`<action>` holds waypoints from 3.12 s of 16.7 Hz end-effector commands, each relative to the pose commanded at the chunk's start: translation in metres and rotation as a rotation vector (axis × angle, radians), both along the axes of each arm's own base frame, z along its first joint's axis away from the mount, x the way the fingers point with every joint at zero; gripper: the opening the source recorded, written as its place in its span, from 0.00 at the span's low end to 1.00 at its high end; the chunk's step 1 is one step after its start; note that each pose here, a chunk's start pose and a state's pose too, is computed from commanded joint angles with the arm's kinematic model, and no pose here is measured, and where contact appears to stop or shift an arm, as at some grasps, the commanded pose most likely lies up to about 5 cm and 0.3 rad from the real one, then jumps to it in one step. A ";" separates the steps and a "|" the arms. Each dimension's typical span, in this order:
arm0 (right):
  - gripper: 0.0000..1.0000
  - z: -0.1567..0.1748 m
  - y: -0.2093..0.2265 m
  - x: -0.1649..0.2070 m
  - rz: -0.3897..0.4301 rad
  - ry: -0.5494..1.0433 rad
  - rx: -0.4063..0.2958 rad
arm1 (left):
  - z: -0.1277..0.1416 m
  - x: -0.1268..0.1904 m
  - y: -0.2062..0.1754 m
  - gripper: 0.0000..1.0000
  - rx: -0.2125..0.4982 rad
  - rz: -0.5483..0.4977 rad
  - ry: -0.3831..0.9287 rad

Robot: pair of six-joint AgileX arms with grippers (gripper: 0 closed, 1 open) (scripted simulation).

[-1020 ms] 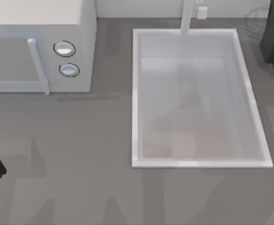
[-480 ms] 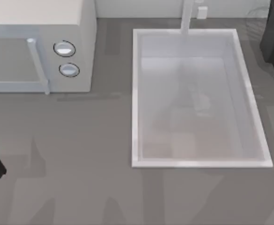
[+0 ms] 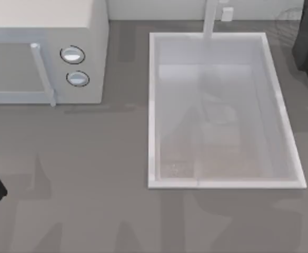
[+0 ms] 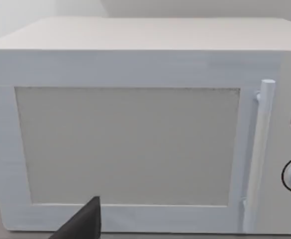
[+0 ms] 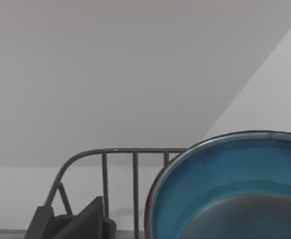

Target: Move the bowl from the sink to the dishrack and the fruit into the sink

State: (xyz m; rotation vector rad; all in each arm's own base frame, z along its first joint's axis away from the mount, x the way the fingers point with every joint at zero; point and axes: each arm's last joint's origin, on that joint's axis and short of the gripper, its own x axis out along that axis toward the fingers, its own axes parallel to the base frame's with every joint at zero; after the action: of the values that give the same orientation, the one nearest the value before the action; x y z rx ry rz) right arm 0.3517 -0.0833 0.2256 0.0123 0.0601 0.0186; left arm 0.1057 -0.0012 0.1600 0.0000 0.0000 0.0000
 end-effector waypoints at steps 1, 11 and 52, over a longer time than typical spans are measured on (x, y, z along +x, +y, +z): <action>1.00 0.007 0.005 -0.010 -0.005 -0.004 -0.001 | 0.000 0.000 0.000 1.00 0.000 0.000 0.000; 1.00 0.029 0.055 -0.139 -0.024 -0.010 0.018 | 0.000 0.000 0.000 1.00 0.000 0.000 0.000; 1.00 -0.065 0.082 -0.246 -0.019 -0.060 -0.012 | 0.000 0.000 0.000 1.00 0.000 0.000 0.000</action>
State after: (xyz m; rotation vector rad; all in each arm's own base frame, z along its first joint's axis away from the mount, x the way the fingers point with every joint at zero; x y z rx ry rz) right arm 0.1057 -0.0012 0.1601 0.0000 -0.0001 -0.0002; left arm 0.1057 -0.0012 0.1600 0.0000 0.0000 0.0000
